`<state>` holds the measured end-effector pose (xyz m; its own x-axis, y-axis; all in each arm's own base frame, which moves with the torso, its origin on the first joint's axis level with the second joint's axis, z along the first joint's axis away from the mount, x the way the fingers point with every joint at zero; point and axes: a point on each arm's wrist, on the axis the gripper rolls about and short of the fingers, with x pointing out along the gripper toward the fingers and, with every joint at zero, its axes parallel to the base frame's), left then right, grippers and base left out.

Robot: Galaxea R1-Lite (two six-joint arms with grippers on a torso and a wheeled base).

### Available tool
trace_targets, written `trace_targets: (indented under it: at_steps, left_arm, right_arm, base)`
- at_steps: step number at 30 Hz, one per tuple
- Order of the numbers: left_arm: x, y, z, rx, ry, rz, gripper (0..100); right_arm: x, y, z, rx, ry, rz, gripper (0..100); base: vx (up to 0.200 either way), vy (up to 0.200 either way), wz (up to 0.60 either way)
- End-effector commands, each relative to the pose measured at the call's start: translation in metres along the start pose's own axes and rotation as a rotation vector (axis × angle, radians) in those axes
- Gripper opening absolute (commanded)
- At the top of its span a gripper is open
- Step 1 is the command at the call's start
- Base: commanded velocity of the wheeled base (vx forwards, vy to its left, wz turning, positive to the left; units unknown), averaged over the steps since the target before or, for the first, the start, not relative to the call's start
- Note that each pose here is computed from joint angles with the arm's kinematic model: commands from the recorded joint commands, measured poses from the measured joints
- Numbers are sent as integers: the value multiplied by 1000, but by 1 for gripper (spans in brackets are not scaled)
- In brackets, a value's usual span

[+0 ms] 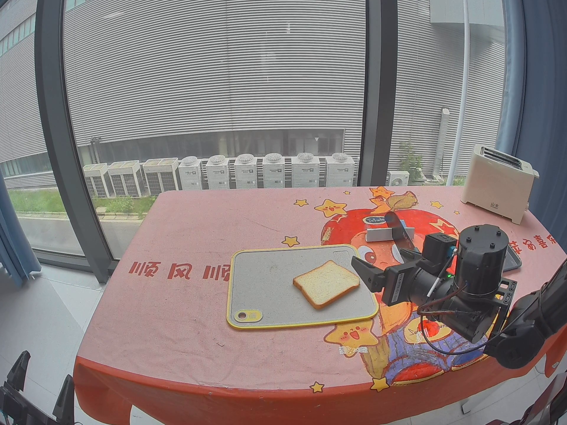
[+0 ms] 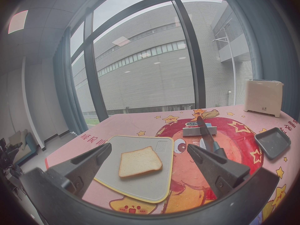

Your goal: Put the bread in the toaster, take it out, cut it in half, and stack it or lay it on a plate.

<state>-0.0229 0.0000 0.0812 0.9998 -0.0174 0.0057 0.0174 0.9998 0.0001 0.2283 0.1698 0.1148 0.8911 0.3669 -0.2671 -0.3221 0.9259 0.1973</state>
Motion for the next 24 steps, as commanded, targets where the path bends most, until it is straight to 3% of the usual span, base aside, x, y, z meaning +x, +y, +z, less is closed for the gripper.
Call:
trace_targets:
  at_steps: [1, 15, 24]
  left_arm:
    - [0, 0, -5, 0, 1, -1, 100]
    - [0, 0, -5, 0, 1, -1, 100]
    - [0, 0, -5, 2, 1, 1, 100]
  right_arm:
    - [-6, -4, 5, 7, -18, -10, 100]
    - [-20, -35, 22, 3, -78, -107, 100]
    - [-27, -47, 25, 2, -87, -151, 100]
  base:
    - [0, 0, 0]
    - [0, 0, 0]
    - [0, 0, 0]
